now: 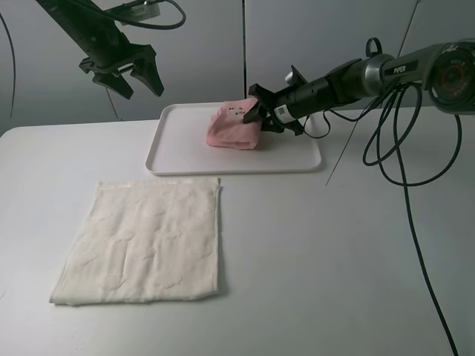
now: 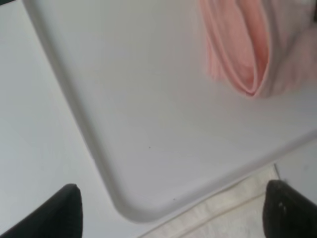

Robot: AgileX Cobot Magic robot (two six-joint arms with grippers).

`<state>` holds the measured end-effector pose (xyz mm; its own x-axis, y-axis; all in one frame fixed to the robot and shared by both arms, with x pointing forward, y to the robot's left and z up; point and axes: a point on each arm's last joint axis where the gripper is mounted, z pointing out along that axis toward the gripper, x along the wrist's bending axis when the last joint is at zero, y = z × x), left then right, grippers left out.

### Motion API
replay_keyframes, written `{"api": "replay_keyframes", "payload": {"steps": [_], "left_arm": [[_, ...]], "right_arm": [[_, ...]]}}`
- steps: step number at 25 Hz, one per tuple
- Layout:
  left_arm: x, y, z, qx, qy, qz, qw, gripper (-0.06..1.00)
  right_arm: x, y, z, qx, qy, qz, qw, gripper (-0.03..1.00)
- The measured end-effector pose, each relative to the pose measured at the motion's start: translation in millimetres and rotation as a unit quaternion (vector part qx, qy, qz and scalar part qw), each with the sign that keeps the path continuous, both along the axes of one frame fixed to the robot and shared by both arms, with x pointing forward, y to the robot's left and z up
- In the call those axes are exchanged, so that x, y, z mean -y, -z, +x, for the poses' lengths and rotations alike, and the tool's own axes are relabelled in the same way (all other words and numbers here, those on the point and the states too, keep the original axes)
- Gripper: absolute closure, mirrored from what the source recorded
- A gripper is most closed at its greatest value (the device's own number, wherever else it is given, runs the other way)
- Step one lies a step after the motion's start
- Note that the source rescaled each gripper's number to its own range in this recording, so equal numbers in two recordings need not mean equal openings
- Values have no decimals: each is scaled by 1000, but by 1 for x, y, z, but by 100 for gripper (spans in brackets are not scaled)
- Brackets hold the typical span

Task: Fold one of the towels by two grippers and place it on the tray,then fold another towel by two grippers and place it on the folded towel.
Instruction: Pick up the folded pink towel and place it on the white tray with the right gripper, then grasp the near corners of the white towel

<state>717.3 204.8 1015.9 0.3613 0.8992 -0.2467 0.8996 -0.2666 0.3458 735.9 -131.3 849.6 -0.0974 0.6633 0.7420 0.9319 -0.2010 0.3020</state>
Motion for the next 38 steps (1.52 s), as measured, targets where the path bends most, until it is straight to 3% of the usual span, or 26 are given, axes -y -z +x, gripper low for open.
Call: {"api": "replay_keyframes", "payload": {"steps": [2, 4, 7, 13, 18, 23, 28, 32, 34, 38], "left_arm": [[0, 1, 0, -1, 0, 0, 1000, -4], [0, 1, 0, -1, 0, 0, 1000, -4], [0, 1, 0, -1, 0, 0, 1000, -4], [-3, -23, -6, 25, 0, 10, 1000, -4], [-7, -47, -24, 44, 13, 18, 999, -4], [-17, -46, -50, 34, 58, 74, 995, -4], [-29, -47, -86, 27, 133, 134, 982, -4], [-34, -36, -110, 9, 195, 153, 969, -4], [-36, -21, -120, -13, 231, 158, 960, -4], [-40, 13, -147, -64, 314, 158, 934, -4]], "right_arm": [[0, 0, -2, -3, -11, -2, 1000, 11], [-1, -4, -3, 0, -22, -4, 1000, 0], [1, -22, -4, 30, -50, -35, 998, -2], [26, -88, -7, 89, -73, -124, 986, -2], [57, -136, -19, 92, -93, -189, 973, -2], [66, -156, -42, 81, -130, -241, 958, -2], [53, -159, -84, 75, -178, -257, 947, -2], [21, -146, -127, 68, -265, -284, 919, -2], [4, -138, -146, 68, -313, -312, 894, -2], [-36, -132, -180, 95, -413, -361, 831, -2]]}}
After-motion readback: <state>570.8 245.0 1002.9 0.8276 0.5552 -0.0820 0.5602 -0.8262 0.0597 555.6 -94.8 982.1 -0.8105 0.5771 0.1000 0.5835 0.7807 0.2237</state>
